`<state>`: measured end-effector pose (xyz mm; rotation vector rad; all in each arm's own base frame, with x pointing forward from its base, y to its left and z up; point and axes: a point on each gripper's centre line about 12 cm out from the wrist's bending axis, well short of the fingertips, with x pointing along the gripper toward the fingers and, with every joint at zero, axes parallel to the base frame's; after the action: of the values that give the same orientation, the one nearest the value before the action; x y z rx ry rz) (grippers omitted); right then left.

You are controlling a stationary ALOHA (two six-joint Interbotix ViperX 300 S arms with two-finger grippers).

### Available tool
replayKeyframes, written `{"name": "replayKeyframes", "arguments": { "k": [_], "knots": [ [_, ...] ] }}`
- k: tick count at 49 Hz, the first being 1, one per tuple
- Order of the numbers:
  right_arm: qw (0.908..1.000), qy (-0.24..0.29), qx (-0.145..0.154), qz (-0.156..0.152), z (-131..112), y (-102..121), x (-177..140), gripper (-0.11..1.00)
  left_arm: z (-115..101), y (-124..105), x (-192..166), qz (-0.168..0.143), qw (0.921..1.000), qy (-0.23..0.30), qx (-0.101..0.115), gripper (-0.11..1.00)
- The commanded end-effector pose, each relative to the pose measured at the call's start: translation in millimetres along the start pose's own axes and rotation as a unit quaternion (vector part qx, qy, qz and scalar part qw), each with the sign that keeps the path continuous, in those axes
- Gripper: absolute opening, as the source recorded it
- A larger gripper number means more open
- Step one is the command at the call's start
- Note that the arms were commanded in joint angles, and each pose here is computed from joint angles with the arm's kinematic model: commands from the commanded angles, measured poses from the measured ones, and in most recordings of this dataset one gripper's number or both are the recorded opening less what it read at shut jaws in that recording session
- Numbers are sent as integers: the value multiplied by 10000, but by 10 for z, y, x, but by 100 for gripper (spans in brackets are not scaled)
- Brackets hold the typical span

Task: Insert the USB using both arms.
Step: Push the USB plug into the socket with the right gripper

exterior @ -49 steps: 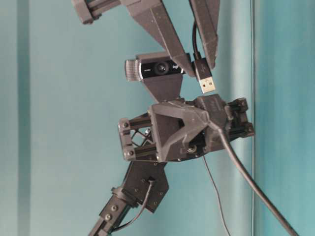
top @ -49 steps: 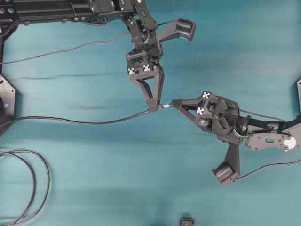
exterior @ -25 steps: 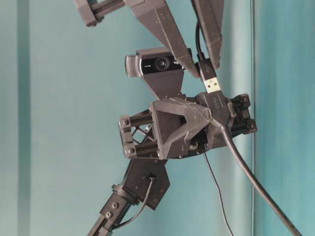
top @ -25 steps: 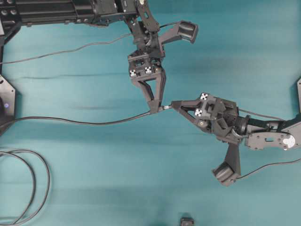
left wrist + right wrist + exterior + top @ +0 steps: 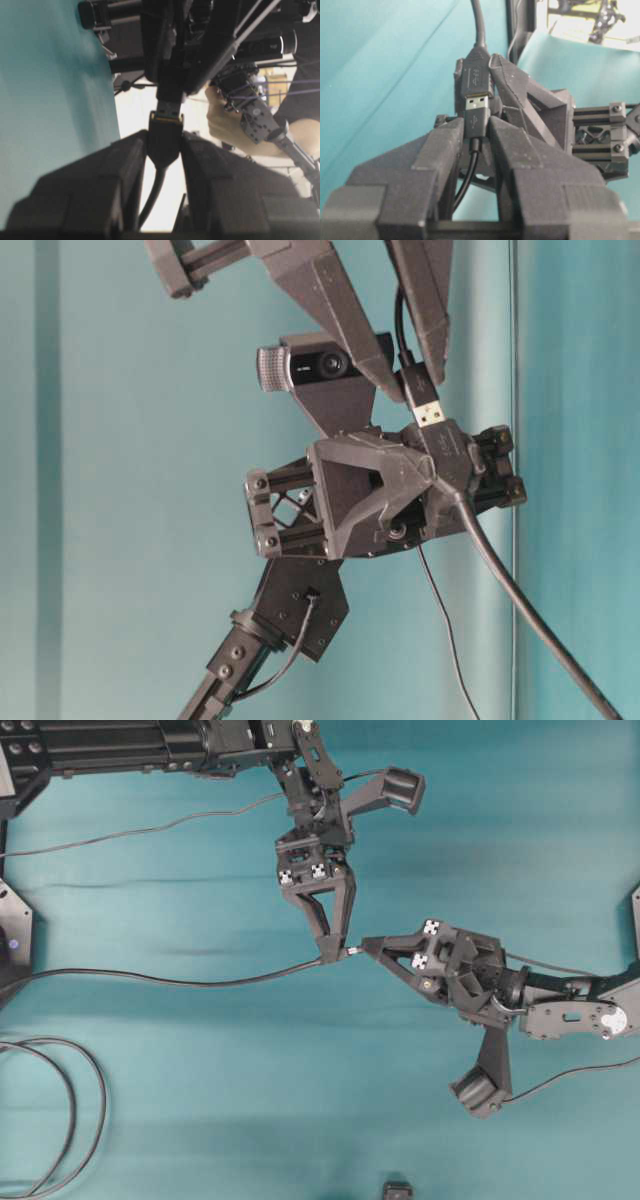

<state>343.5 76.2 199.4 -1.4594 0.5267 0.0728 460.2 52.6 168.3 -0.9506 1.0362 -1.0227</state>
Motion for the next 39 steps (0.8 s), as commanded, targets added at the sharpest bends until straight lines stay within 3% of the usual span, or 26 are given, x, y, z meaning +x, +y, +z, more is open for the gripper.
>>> {"name": "replayKeyframes", "arguments": {
  "k": [1,7,14,29,39],
  "knots": [
    [9998,-153,77,-120,68,-131,-7,21,84,-128,-52,39,9995,-89,312,31],
    [9995,-323,16,-27,106,-104,-9,21,114,-150,-55,45,9992,-97,373,31],
    [9985,-444,-258,-179,116,-125,-4,21,162,-188,-6,45,9989,-58,469,31],
    [9975,-626,-304,101,144,-46,105,21,262,-208,36,53,9981,-14,608,29],
    [9970,-688,-307,166,193,-32,148,21,259,-195,24,55,9983,-25,583,29]
  ]
}}
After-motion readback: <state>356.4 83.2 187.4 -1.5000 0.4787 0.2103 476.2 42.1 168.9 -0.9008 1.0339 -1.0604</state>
